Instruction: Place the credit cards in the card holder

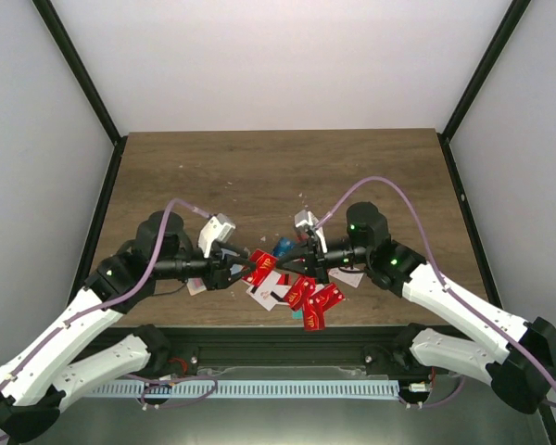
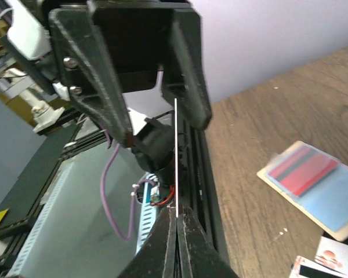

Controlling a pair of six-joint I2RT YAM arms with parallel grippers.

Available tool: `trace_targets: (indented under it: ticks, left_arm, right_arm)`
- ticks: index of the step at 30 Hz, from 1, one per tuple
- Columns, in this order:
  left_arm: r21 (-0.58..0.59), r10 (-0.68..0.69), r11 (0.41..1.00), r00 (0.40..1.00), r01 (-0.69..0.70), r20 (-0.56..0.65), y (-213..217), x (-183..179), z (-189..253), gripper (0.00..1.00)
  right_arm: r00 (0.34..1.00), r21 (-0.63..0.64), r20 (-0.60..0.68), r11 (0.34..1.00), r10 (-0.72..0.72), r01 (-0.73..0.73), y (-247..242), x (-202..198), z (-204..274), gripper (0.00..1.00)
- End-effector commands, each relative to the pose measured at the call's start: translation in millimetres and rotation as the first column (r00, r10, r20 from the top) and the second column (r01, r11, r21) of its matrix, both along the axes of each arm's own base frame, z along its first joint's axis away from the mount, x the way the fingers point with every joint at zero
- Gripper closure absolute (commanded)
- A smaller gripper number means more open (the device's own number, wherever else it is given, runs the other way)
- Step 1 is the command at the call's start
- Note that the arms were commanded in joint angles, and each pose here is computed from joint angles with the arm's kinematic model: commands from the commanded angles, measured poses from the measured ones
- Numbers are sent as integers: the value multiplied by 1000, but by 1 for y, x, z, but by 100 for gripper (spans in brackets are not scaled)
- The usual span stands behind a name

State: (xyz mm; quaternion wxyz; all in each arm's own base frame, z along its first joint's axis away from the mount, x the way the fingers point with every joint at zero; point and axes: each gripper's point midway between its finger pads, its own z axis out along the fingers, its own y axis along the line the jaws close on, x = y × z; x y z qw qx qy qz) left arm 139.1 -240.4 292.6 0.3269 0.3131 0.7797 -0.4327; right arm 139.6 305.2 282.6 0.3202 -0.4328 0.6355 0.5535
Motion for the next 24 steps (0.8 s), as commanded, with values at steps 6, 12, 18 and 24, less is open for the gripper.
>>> trace_targets:
  ticks: [6,12,18,24]
  left_arm:
    - [0,-101,995,995,101,6,-5,-12,-5,61]
    - [-22,-143,989,990,143,12,-5,-21,-2,69]
    - [-31,-135,990,991,134,-2,-6,-20,-5,77]
    - [-48,-106,993,994,108,34,2,-23,6,75]
  right_arm:
    - [981,82,102,982,163,-171,1,-20,35,99]
    - [981,79,114,983,159,-168,3,-18,37,99]
    - [978,70,117,981,173,-182,5,-17,36,99]
    - [974,54,109,977,200,-207,6,-18,33,99]
